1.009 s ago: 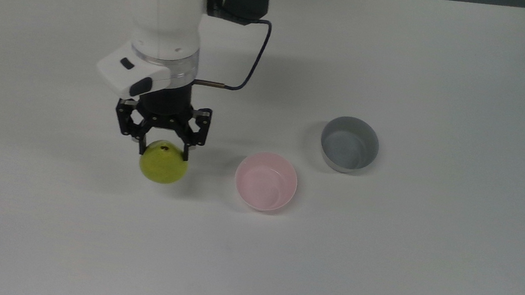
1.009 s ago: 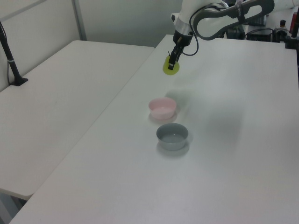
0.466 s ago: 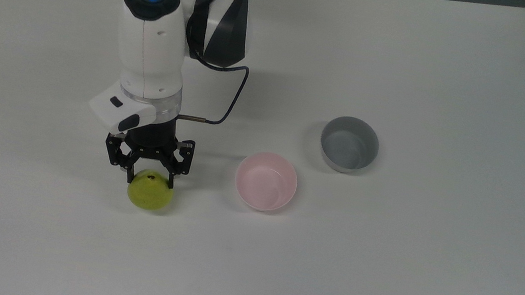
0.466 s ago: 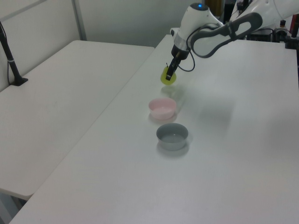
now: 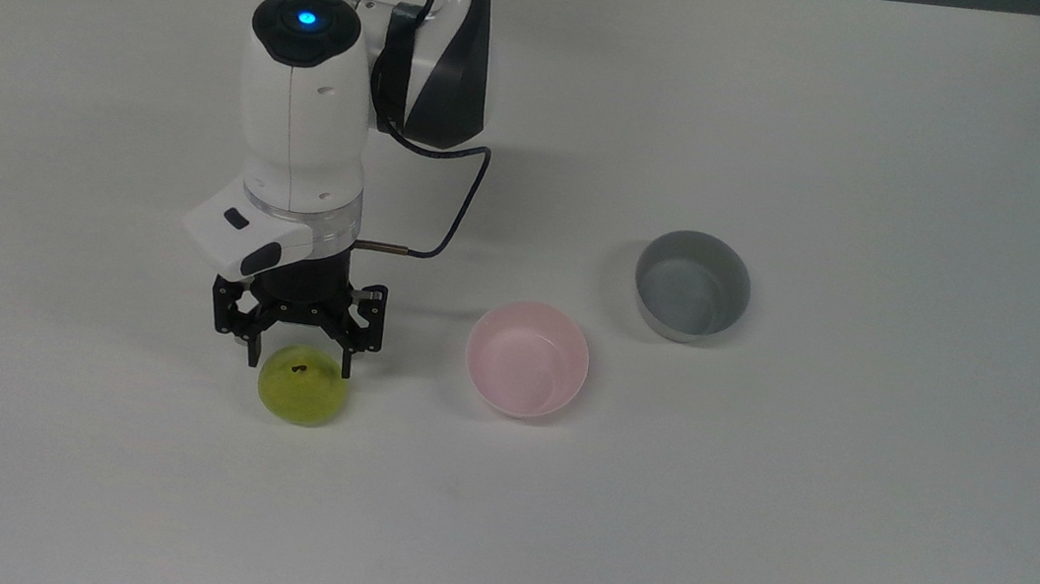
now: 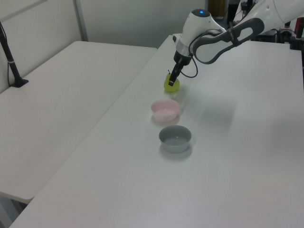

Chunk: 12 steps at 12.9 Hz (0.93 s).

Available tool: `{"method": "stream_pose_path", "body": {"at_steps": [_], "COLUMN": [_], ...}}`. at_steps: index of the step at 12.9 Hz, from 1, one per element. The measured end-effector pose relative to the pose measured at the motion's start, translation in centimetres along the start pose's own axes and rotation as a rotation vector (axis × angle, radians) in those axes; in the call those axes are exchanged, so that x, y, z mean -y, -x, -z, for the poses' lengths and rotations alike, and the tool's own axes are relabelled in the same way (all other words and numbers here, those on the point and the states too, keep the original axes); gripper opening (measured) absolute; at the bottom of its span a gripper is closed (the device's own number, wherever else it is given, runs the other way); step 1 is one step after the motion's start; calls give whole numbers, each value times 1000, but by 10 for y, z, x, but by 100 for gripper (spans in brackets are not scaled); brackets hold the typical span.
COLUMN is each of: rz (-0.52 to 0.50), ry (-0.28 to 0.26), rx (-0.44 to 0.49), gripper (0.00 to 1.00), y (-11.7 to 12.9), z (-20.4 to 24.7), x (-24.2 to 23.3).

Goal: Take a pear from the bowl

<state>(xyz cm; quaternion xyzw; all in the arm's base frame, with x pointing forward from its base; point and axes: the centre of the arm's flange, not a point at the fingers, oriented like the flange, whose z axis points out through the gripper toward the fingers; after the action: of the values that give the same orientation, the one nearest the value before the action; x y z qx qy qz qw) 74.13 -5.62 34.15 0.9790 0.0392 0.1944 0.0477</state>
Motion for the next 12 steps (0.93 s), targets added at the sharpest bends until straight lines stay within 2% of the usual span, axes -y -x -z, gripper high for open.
{"method": "stream_pose_path", "body": {"at_steps": [1, 2, 5, 8, 10, 12], "rz": [1, 5, 16, -10, -17, -11], "ry": [1, 0, -7, -8, -1, 5], "rx": [-7, 2, 106, 240, 311, 354], "gripper": [98, 100, 100, 100, 100, 100], "y": [-2, -5, -9, -5, 9, 28], "z": [5, 14, 63, 153, 208, 243], "x": [1, 3, 17, 55, 75, 81]}}
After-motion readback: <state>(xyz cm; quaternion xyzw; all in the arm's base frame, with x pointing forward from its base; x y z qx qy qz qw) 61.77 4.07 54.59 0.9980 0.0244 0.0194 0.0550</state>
